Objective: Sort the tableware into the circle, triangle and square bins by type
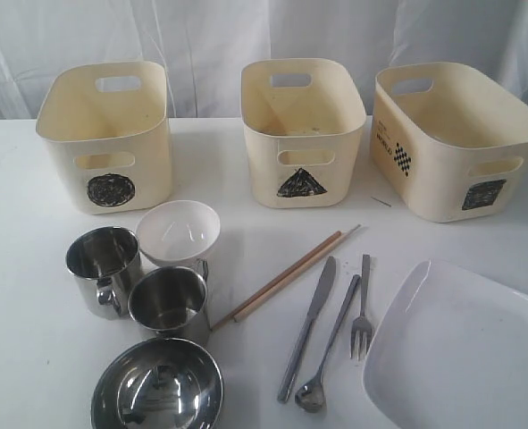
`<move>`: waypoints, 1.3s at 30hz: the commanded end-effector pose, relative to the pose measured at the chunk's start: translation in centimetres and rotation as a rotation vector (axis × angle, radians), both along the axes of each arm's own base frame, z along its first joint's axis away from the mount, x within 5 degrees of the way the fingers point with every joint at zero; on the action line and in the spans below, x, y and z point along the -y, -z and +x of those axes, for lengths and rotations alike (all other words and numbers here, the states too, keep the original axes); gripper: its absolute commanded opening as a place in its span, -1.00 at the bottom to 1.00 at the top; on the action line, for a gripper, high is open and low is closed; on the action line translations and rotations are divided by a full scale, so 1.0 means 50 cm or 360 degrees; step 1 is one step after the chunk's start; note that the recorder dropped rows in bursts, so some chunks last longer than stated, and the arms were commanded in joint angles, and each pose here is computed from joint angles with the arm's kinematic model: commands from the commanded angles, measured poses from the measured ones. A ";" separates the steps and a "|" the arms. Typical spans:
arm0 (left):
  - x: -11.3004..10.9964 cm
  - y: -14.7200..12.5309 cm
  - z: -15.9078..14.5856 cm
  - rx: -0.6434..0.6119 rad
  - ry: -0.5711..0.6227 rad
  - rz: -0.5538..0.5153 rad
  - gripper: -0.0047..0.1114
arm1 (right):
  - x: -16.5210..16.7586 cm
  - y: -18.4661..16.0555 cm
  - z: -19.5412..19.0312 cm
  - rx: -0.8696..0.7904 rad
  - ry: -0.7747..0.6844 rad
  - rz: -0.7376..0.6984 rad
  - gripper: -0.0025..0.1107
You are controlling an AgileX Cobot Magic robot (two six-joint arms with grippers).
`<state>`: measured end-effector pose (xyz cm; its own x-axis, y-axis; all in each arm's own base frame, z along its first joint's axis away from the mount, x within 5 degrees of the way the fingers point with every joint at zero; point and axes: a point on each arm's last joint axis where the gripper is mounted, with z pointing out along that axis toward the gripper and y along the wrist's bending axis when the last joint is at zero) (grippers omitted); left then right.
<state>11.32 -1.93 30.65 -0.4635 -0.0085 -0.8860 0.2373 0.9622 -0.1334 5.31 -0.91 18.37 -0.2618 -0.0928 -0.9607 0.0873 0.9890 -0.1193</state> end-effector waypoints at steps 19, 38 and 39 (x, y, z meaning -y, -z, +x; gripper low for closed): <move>0.000 0.060 0.348 -0.0392 0.0229 -0.0208 0.22 | 0.000 0.003 0.000 -0.0001 0.0004 0.0000 -0.96; 0.070 0.125 0.379 -0.0828 0.0395 0.0011 0.22 | 0.000 0.003 0.000 -0.0001 0.0004 0.0000 -0.96; 0.075 0.122 0.381 -0.0828 0.0409 0.0034 0.22 | 0.000 0.003 0.000 -0.0001 0.0004 0.0000 -0.96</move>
<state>30.30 -5.05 24.07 -0.8114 0.1548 -0.5636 0.3560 0.8957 -0.2665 5.31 -0.91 18.37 -0.2618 -0.0928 -0.9607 0.0873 0.9890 -0.1193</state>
